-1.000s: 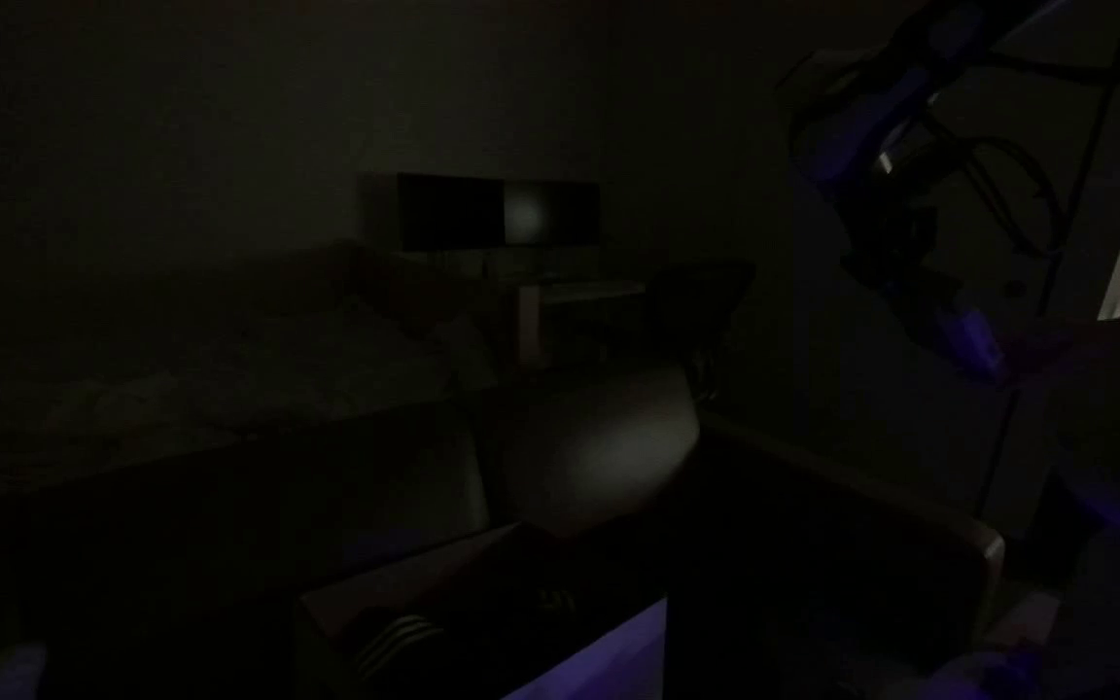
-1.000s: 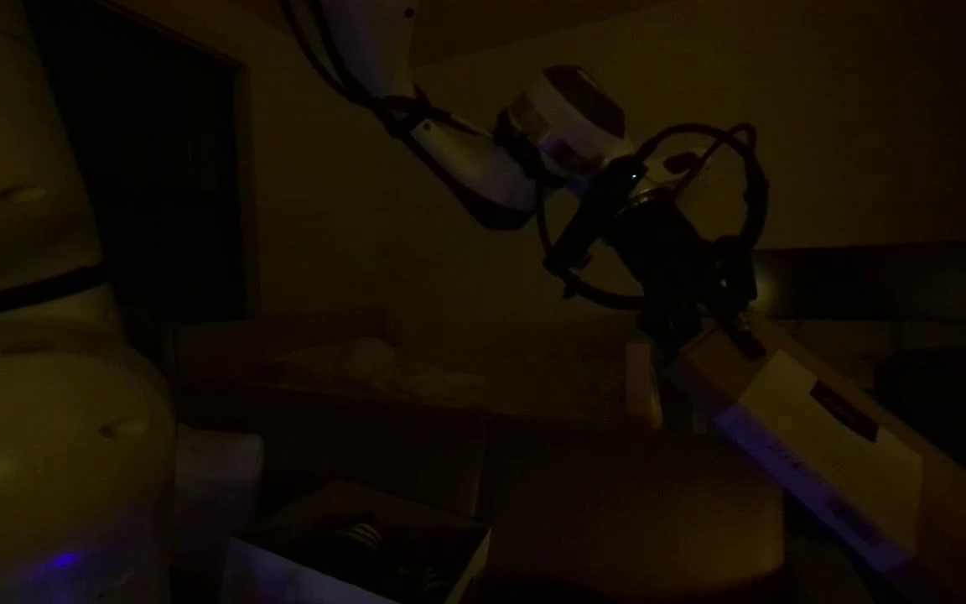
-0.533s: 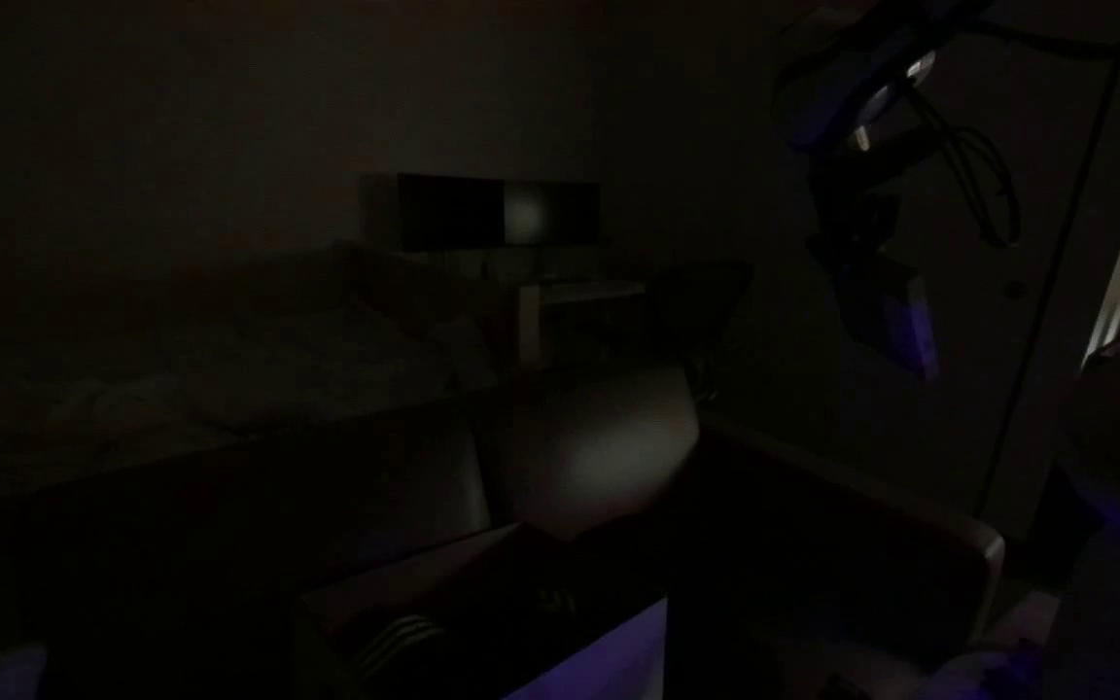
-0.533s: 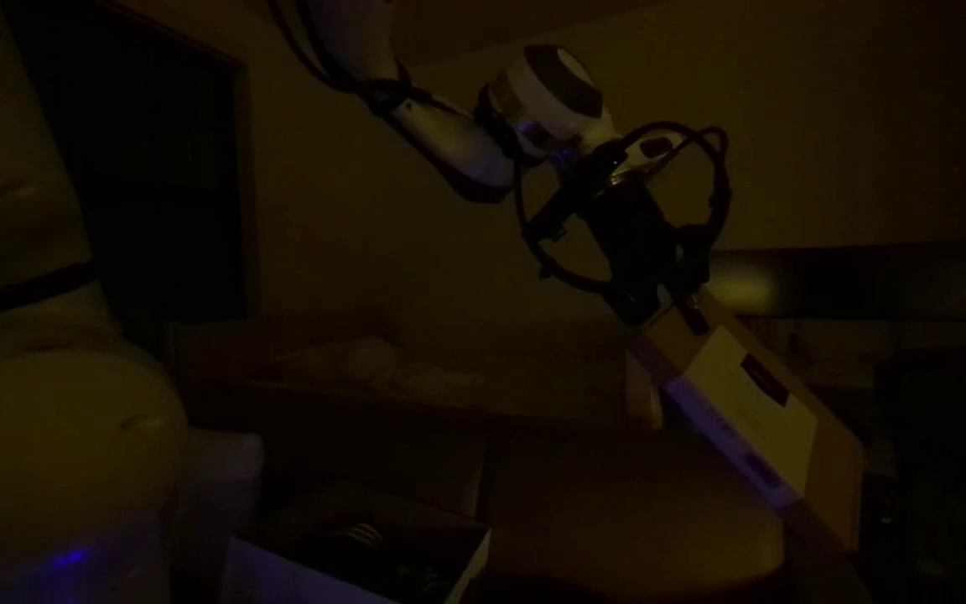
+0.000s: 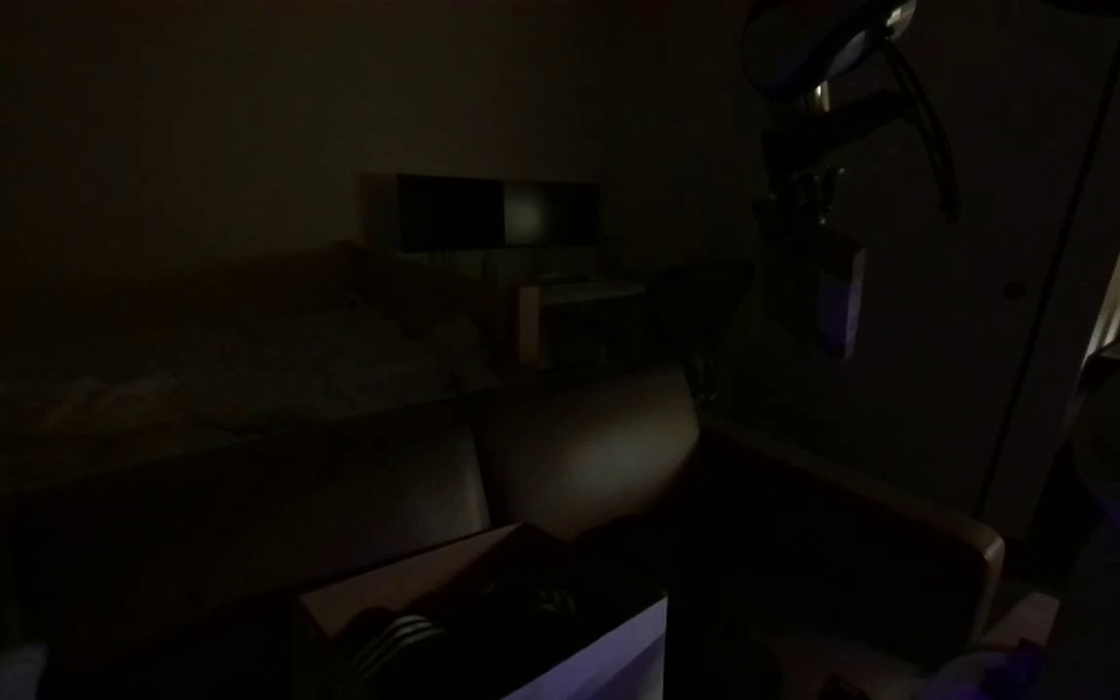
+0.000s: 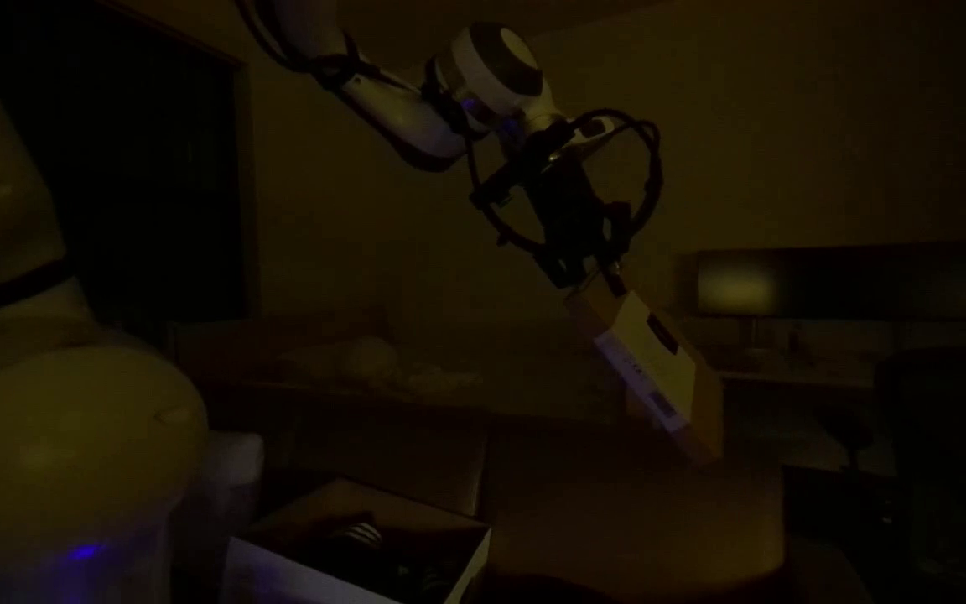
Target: Put the book inside the box
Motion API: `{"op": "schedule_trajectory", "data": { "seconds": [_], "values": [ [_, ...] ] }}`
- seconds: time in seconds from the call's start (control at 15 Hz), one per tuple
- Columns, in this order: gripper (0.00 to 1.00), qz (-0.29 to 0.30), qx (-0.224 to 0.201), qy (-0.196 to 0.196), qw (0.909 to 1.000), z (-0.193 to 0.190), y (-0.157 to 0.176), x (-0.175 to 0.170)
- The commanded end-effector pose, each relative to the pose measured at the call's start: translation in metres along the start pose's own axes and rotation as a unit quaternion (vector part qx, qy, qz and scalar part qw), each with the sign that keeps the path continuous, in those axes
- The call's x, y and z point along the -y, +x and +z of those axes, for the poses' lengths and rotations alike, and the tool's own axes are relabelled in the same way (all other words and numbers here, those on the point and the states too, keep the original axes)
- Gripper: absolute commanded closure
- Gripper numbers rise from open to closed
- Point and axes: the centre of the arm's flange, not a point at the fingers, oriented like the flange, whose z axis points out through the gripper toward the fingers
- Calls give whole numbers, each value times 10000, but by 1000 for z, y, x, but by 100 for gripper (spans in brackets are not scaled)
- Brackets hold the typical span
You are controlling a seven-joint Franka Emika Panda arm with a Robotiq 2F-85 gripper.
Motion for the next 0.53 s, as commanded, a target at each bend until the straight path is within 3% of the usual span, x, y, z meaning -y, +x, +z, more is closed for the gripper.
{"op": "schedule_trajectory", "data": {
  "seconds": [0.0,0.47],
  "values": [
    [94,-572,-275,355,9974,-24,3,28],
    [94,-1364,-498,626,9874,-55,5,88]
  ]
}}
